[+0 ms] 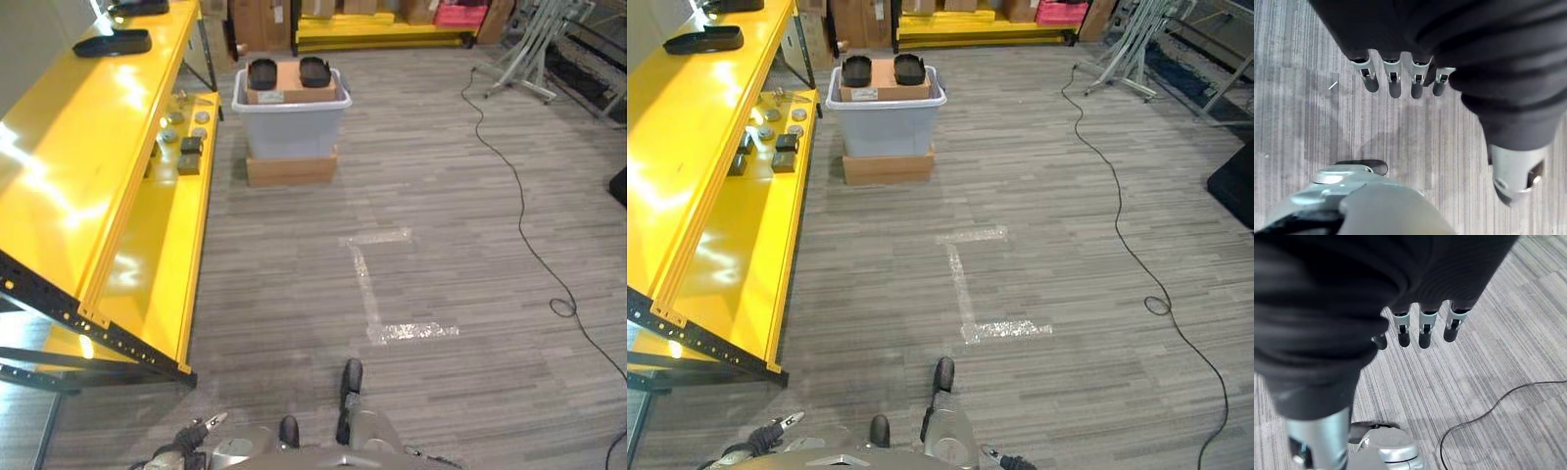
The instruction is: Move parts from the plastic box to the shelf.
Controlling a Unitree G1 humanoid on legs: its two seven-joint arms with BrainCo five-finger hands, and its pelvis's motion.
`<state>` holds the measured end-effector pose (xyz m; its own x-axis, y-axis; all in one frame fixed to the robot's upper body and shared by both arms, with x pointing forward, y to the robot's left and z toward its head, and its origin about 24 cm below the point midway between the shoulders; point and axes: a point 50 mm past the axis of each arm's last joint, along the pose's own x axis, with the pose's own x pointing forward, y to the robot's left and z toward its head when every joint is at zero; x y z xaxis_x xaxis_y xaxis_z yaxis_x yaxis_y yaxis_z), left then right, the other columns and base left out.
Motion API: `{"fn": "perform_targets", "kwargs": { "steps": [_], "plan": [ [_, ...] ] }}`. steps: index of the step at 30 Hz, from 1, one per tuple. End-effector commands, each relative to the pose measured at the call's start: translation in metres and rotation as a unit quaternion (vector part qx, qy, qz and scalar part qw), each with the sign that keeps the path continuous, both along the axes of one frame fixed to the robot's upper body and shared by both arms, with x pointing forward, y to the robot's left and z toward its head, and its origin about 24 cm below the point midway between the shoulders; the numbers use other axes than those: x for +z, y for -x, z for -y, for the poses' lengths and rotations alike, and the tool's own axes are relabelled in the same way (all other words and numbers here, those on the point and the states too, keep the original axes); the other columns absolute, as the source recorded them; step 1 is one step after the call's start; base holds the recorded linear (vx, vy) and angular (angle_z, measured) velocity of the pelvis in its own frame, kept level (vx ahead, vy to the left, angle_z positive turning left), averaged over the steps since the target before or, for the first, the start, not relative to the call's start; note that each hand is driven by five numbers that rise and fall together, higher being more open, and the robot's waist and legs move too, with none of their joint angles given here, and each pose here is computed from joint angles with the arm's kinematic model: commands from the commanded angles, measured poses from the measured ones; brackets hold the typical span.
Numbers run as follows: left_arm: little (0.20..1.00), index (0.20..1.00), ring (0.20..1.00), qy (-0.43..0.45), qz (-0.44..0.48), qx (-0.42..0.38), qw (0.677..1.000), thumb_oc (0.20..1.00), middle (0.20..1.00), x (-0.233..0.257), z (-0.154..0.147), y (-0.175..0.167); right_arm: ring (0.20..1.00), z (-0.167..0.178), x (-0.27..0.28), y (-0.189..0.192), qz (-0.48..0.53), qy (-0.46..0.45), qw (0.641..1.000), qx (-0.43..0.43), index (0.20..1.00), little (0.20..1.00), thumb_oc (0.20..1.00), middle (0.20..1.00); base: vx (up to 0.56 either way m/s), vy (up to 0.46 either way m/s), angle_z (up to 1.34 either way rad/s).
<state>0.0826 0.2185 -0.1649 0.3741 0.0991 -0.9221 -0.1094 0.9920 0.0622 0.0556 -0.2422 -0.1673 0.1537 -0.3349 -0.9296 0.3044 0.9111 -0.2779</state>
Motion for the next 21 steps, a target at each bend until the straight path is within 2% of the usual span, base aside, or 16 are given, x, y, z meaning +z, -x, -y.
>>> {"fn": "perform_targets", "kwargs": {
  "steps": [1, 7, 13, 21],
  "plan": [
    [1.0, 1.0, 1.0, -0.016, 0.002, -0.022, 1.0, 1.0, 1.0, 0.0, 0.002, 0.002, 1.0, 0.019, 0.004, 0.006, -0.016, 0.016, 1.0, 0.01, 1.0, 1.0, 1.0, 1.0, 0.45, -0.297, 0.13],
    [1.0, 1.0, 1.0, -0.025, 0.001, 0.044, 0.999, 1.0, 1.0, -0.002, 0.002, 0.008, 1.0, 0.025, 0.007, -0.003, -0.042, 0.017, 0.997, 0.058, 1.0, 1.0, 1.0, 1.0, 0.45, -0.342, 0.09],
    [1.0, 1.0, 1.0, -0.031, 0.001, 0.071, 0.997, 1.0, 1.0, -0.001, 0.001, 0.001, 1.0, 0.038, 0.014, -0.016, -0.053, 0.032, 0.997, 0.044, 1.0, 1.0, 1.0, 1.0, 0.26, -0.281, 0.0],
    [1.0, 1.0, 1.0, -0.034, -0.001, 0.111, 0.993, 1.0, 1.0, -0.001, -0.004, 0.005, 1.0, 0.029, 0.009, -0.006, -0.08, 0.029, 0.995, 0.05, 1.0, 1.0, 1.0, 1.0, 0.53, 0.059, -0.05]
  ]
}}
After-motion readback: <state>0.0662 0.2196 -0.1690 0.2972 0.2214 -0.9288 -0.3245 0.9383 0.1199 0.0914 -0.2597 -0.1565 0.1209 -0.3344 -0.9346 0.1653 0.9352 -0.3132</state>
